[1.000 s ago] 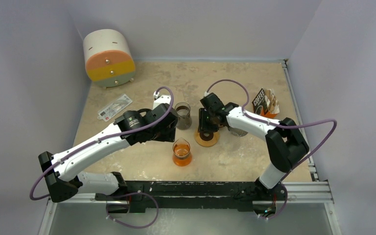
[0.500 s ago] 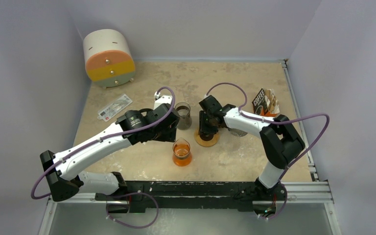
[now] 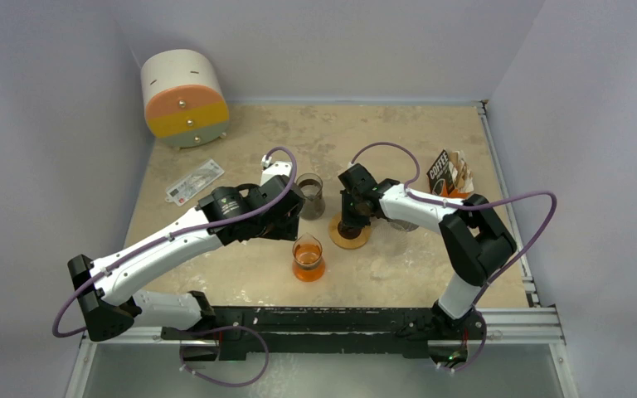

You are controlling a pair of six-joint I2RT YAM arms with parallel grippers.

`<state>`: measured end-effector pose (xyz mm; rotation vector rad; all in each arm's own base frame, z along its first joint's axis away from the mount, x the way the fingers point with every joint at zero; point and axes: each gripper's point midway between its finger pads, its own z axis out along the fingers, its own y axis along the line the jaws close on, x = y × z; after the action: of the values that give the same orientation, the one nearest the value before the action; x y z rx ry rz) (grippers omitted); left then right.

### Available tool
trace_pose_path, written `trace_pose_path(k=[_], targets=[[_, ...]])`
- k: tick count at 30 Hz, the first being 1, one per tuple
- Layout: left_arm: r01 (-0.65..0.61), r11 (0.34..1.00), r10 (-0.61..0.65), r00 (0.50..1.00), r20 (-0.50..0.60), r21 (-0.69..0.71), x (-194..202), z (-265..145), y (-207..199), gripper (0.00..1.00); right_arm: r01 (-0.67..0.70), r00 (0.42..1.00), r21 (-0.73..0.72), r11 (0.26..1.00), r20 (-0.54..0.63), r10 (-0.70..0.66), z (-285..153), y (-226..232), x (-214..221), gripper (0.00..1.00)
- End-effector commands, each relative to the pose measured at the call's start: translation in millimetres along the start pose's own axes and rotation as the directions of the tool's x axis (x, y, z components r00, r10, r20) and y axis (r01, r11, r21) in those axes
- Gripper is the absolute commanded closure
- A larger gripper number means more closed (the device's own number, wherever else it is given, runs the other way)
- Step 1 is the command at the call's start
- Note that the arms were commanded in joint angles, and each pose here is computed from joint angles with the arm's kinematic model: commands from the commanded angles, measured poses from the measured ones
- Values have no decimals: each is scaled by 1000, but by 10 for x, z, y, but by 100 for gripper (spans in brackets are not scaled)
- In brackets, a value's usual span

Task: Place the coffee filter in the dripper
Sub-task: Pick up the dripper holder from the center of the board.

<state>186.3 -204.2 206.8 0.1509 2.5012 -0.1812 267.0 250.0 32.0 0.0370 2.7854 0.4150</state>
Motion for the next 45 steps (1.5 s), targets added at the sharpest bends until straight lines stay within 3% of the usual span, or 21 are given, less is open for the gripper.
trace_pose_path(k=[1,7,32,40,45], targets=[[10,1000,-11,999,33,15,-96,-86,-21,37,-11,1000,-9,1000,-2,11,22,26,27,82],[11,1000,-11,999,36,13,-90,-106,4,37,-11,1000,-15,1000,4,11,2,40,16,100],[-17,1000,15,996,92,21,-284,-243,3,33,17,998,-117,993,65,-10,-541,234,-63,100],[-73,993,63,992,113,90,-423,-340,-160,33,62,986,-157,986,165,-35,-954,296,-211,100],[-47,991,32,992,119,128,-501,-384,-231,28,114,969,-193,975,239,-66,-1320,344,-291,100]])
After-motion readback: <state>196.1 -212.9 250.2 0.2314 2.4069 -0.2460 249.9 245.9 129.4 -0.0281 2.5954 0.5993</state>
